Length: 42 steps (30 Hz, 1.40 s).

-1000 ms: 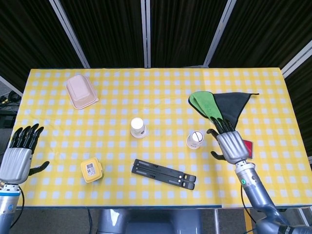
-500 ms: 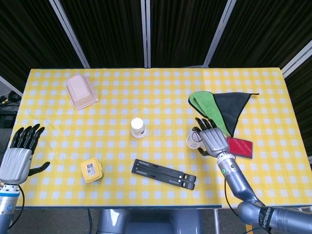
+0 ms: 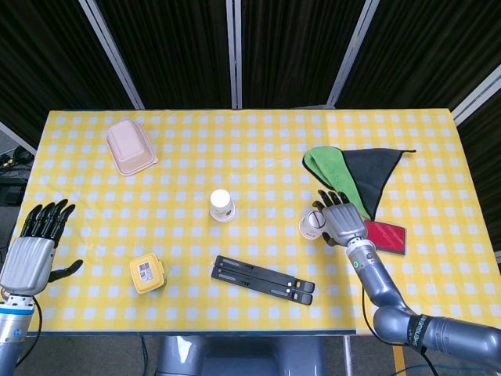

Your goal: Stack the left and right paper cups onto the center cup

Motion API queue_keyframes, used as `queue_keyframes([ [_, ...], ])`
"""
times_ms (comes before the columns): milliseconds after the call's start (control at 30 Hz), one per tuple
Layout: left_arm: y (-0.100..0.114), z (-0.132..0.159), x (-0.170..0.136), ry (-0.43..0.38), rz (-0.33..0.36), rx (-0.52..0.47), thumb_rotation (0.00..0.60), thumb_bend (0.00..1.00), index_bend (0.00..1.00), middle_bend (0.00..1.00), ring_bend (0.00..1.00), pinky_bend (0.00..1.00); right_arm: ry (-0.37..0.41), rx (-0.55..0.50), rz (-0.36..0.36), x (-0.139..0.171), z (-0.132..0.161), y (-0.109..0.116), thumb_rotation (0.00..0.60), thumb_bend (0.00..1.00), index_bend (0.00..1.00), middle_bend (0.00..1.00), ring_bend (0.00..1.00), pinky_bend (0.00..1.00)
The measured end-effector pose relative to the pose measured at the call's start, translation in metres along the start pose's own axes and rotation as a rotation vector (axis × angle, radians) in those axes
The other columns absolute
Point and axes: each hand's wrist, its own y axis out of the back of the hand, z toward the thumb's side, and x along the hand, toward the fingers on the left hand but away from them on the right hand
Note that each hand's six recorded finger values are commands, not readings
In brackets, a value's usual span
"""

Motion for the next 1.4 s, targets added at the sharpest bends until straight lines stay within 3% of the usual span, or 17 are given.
queue_keyframes([
  [367,-0.002,0.001,0.001,-0.007,-0.006,-0.005,0.6,0.1,0.0,0.0,0.0,0.0,-0.001,0.006,0.006,-0.005,0.0,-0.004,0.6,0.31,0.25,0.0,0.0,0.0],
  [533,-0.002,0.0,0.001,-0.006,-0.006,-0.006,0.6,0.1,0.0,0.0,0.0,0.0,-0.006,-0.006,0.008,-0.008,0.0,-0.007,0.6,0.36,0.37,0.07,0.0,0.0],
  [833,-0.001,-0.002,0.002,0.003,-0.001,-0.008,0.6,0.1,0.0,0.0,0.0,0.0,0.024,-0.016,-0.067,-0.007,0.008,0.005,0.6,0.38,0.42,0.12,0.0,0.0],
  [1067,0.0,-0.003,0.003,0.008,0.001,-0.008,0.6,0.1,0.0,0.0,0.0,0.0,0.06,-0.035,-0.138,0.002,0.022,0.029,0.6,0.38,0.42,0.11,0.0,0.0],
  [1400,0.004,-0.015,0.006,0.05,0.018,-0.023,0.6,0.1,0.0,0.0,0.0,0.0,0.151,-0.079,-0.266,0.01,0.064,0.089,0.6,0.37,0.42,0.11,0.0,0.0],
])
